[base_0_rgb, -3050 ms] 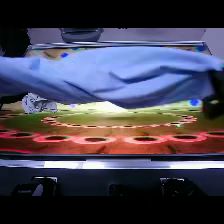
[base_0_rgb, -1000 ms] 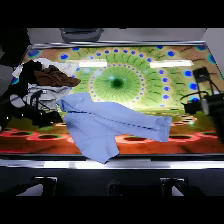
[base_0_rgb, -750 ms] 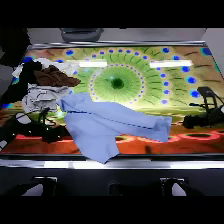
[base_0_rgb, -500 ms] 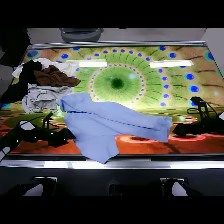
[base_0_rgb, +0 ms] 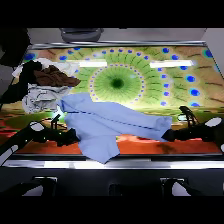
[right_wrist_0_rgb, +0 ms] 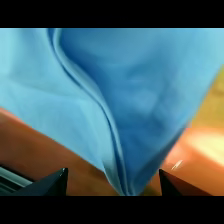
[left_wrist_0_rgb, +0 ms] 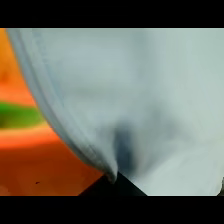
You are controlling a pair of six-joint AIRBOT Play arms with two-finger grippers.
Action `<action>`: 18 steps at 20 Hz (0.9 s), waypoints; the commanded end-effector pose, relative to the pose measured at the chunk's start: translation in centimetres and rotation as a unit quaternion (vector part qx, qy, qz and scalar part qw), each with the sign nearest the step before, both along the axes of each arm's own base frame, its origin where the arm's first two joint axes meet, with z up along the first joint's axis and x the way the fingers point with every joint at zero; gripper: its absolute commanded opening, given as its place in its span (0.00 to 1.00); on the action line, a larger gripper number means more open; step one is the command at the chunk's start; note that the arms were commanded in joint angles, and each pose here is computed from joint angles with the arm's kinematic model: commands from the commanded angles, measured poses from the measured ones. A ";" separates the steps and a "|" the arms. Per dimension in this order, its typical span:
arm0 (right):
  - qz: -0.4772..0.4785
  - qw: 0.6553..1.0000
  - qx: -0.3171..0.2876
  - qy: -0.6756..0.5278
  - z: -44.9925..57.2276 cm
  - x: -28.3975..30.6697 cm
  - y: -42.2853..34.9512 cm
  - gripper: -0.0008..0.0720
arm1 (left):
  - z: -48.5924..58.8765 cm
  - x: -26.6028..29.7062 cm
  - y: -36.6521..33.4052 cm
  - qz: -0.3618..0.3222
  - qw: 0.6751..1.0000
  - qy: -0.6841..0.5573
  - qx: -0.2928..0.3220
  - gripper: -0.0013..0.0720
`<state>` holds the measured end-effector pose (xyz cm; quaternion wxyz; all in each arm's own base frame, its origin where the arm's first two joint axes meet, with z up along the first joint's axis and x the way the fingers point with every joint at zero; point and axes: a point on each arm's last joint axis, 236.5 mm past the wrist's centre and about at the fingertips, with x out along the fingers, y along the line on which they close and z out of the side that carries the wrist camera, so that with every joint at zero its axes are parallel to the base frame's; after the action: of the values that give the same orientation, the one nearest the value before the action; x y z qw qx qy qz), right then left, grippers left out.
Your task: Fold the shirts.
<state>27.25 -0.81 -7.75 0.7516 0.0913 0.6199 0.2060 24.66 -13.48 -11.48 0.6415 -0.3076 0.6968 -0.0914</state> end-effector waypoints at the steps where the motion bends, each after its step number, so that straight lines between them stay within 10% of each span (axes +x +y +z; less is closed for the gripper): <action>1: 0.030 0.999 -0.019 -0.019 -2.0 1.8 1.8 0.92 | -0.3 0.7 0.3 -0.008 1.000 -0.016 0.012 0.06; 2: 0.051 0.998 -0.027 -0.021 -2.4 2.0 2.7 0.75 | -0.1 0.9 0.3 -0.008 1.000 -0.019 0.012 0.06; 4: 0.082 0.996 -0.028 -0.014 -2.4 1.6 4.0 0.09 | 0.5 2.0 0.4 -0.008 0.999 -0.034 0.014 0.06; 10: 0.075 0.976 -0.073 -0.192 12.3 9.0 2.7 0.08 | 19.3 12.8 4.2 -0.040 0.944 -0.316 0.086 0.06; 18: -0.092 0.764 -0.291 -0.568 50.4 2.2 -3.5 0.08 | 62.6 1.2 12.3 0.142 0.651 -0.715 0.212 0.06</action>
<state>35.97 -2.80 32.63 0.9595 -0.1889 0.2024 0.0518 33.99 -3.02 40.56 0.9820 -0.1191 0.1113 -0.0955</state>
